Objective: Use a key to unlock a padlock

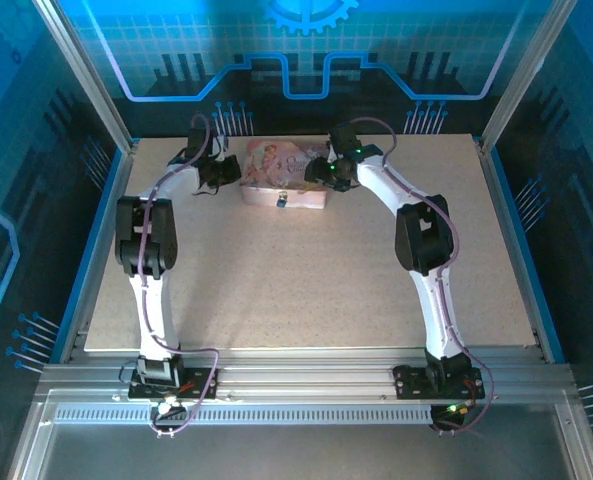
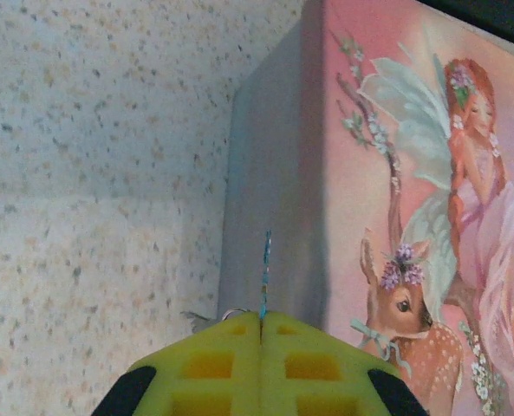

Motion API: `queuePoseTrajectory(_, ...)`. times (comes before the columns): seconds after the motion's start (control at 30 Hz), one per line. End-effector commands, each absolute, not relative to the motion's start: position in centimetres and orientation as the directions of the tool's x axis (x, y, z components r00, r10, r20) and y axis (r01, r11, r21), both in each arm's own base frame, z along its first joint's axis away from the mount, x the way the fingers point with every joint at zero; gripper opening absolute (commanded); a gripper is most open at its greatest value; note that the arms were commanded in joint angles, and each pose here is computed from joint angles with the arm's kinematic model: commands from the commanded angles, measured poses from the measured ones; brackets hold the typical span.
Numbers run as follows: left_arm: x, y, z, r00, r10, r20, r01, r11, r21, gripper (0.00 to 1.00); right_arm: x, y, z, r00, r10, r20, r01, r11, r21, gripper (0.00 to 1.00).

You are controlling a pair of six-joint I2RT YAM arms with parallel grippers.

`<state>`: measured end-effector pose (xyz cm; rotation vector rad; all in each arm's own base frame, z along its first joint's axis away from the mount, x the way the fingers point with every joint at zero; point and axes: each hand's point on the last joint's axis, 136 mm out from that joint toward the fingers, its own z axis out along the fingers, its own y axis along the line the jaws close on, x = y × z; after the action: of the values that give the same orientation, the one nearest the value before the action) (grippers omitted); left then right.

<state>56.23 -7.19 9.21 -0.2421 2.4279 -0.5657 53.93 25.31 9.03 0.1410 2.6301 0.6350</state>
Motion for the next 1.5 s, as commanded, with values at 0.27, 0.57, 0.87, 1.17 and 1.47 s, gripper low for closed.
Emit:
queuePoseTrajectory(0.27,45.6,-11.6,8.4,-0.849,-0.262,-0.459,0.019,0.853,-0.522,0.00,43.1,26.8,7.5,-0.950,0.064,-0.307,-0.065,0.918,0.392,0.62)
queuePoseTrajectory(0.57,41.1,-9.2,7.9,-0.849,-0.299,-0.436,-0.066,0.879,-0.472,0.00,40.5,24.1,10.0,-0.929,0.089,-0.360,-0.031,0.949,0.315,0.72)
queuePoseTrajectory(0.87,38.1,-5.5,10.9,-0.798,-0.370,-0.475,-0.137,0.880,-0.455,0.00,37.9,21.9,15.3,-0.873,0.105,-0.476,-0.034,0.961,0.275,0.74)
queuePoseTrajectory(1.17,32.5,-6.3,17.0,-0.761,-0.324,-0.562,-0.025,0.881,-0.473,0.00,31.3,29.2,12.7,-0.799,-0.044,-0.599,-0.137,0.984,0.110,0.67)
queuePoseTrajectory(1.47,27.6,-8.0,19.9,-0.748,-0.313,-0.585,0.061,0.845,-0.531,0.00,33.2,34.2,8.5,-0.751,0.005,-0.660,-0.046,0.997,0.061,0.57)
